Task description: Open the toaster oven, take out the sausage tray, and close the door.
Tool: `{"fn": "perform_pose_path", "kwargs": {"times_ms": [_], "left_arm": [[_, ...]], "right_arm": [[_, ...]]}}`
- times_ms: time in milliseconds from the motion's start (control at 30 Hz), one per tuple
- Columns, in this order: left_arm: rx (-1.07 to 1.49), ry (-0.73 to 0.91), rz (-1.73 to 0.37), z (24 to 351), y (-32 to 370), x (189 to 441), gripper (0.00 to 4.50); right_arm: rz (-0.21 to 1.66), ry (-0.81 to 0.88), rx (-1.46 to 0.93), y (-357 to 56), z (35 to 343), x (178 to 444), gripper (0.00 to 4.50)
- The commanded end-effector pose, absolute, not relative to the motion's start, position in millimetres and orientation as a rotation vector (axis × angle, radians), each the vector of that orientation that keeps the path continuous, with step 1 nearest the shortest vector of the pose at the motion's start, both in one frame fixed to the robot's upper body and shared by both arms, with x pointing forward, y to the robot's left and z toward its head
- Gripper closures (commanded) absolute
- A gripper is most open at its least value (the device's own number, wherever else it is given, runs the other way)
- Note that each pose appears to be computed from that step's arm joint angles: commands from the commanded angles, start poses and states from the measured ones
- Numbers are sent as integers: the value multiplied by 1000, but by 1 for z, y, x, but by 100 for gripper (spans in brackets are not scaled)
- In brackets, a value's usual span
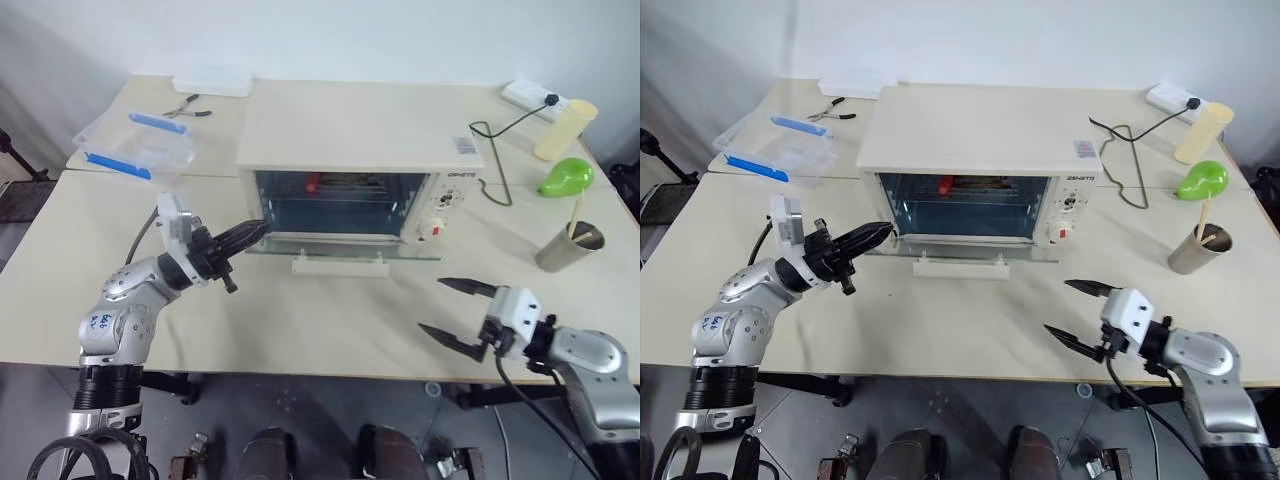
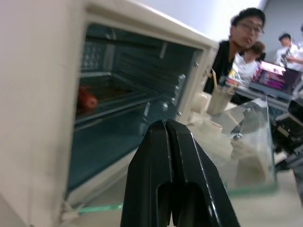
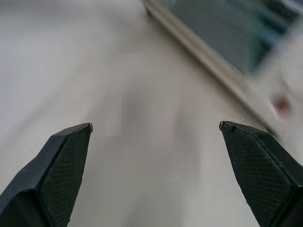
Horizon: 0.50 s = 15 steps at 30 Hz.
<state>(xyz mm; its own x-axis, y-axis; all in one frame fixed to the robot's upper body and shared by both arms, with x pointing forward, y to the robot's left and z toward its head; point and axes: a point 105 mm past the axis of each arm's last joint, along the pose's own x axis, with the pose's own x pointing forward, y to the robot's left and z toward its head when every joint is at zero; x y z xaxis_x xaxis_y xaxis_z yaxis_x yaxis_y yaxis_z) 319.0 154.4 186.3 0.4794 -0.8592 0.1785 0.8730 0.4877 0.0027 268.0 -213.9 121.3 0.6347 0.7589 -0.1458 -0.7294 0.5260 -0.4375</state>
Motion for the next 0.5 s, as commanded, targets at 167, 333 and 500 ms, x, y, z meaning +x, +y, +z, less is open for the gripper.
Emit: {"fn": "perform_pose_path", "kwargs": {"times_ms": [167, 333, 500], "left_arm": [[71, -75, -1098, 156, 147, 309, 446], [94, -83, -1050, 145, 150, 307, 446], [148, -91, -1017, 137, 151, 305, 446]], "right_arm": [[821, -276, -584, -208, 194, 285, 0], [1008, -321, -615, -156, 208, 287, 0], [1054, -327, -685, -113, 199, 299, 0]]}}
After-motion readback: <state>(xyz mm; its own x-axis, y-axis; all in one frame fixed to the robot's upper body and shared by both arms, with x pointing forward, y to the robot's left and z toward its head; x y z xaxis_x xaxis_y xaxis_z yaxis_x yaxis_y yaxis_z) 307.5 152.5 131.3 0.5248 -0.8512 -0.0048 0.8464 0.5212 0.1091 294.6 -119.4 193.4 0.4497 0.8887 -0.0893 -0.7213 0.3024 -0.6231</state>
